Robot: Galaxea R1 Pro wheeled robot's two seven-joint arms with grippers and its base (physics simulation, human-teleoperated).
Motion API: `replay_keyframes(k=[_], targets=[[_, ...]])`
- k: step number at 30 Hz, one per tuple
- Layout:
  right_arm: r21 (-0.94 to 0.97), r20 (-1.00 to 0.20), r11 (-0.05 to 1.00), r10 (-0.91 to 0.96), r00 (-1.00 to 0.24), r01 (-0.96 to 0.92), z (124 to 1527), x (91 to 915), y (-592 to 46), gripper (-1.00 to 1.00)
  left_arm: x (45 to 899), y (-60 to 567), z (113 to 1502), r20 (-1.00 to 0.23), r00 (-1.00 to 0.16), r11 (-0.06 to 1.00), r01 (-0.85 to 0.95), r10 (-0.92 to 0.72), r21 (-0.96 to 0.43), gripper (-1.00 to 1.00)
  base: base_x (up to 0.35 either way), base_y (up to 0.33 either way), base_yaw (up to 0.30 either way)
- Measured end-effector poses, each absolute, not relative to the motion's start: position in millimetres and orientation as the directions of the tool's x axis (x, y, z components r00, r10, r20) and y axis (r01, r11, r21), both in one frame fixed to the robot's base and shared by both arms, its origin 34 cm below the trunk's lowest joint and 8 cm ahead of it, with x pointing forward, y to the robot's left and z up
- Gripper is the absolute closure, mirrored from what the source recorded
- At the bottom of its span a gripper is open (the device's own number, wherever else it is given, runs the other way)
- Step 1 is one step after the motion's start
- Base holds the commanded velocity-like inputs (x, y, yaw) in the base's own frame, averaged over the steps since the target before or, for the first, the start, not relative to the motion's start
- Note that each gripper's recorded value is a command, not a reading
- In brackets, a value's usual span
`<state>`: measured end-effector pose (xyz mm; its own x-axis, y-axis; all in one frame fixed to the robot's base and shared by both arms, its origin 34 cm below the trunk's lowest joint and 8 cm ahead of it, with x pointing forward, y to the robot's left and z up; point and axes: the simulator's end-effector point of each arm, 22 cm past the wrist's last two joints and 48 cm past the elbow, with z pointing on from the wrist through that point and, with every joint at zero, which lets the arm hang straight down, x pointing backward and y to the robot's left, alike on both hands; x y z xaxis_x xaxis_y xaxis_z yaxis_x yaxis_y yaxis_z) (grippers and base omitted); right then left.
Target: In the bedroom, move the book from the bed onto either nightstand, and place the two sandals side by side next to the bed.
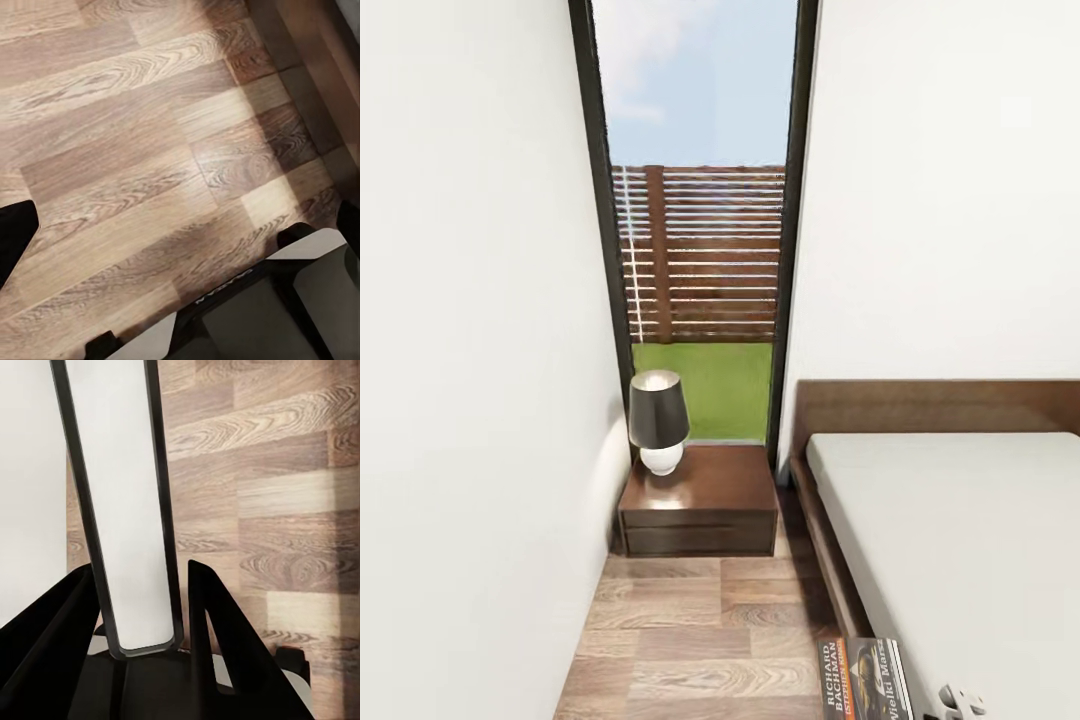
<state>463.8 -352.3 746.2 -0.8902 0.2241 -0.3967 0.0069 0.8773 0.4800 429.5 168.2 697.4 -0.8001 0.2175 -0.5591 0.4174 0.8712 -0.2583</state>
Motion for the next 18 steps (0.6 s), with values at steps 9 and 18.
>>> replay_keyframes(k=[9,18], targets=[[0.479,-0.397,0.878,0.223,-0.89,0.006,746.2,463.8,-352.4,1.0,429.4,168.2,697.4,-0.559,-0.8,0.871,0.417,0.217,-0.258,-1.0,0.306,0.0,0.0],[0.48,-0.397,0.877,0.224,-0.89,0.007,746.2,463.7,-352.4,1.0,429.6,168.2,697.5,-0.559,-0.8,0.871,0.417,0.217,-0.258,-1.0,0.326,0.0,0.0]])
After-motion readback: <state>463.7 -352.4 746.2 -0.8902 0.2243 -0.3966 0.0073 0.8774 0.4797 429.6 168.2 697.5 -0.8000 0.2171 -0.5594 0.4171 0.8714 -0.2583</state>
